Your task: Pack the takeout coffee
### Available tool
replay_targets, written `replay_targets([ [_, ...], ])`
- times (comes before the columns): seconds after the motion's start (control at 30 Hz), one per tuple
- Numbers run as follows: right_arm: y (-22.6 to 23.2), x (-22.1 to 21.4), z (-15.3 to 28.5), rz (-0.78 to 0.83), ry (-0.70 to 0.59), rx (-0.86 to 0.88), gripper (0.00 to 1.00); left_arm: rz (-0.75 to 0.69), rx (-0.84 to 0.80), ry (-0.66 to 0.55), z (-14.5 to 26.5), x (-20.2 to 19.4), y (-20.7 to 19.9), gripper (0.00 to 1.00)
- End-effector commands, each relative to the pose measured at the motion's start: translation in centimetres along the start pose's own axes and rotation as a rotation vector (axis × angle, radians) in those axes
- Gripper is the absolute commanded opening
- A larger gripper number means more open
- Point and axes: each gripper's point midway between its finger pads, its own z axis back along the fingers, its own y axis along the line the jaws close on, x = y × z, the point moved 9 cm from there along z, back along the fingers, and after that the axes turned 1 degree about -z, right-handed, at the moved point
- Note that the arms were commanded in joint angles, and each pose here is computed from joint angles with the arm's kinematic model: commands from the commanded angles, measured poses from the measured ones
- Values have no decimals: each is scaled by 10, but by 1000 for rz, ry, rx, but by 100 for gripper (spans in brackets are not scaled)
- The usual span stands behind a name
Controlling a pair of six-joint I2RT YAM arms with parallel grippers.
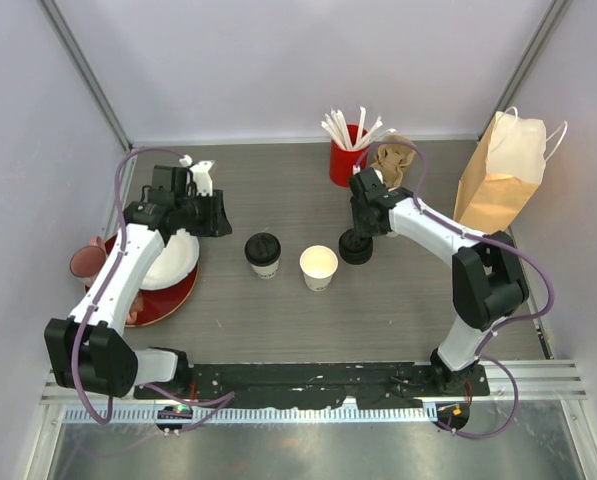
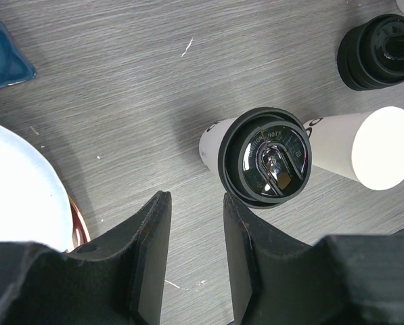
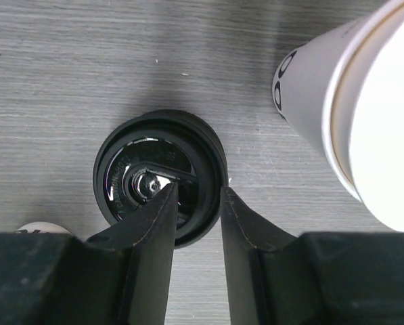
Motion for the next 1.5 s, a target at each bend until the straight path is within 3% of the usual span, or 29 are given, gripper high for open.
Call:
replay_targets([
  [0.0,7,24,-1,-26,-74,7,34,-33,6,-43,8,2,-1,41],
  [0.67,-2,4,-5,12,-2,-46,23,-34,1,-45,8,3,-1,41],
  [0.77,-3,4,-5,17,-2,-55,17,-34,-1,-44,8,3,-1,41],
  [1.23,0,0,-13,38,42,-43,25,-34,-1,-45,8,4,-1,41],
  [1.47,3,4,-7,24,29,-8,5,-34,-4,-49,9,4,-2,41],
])
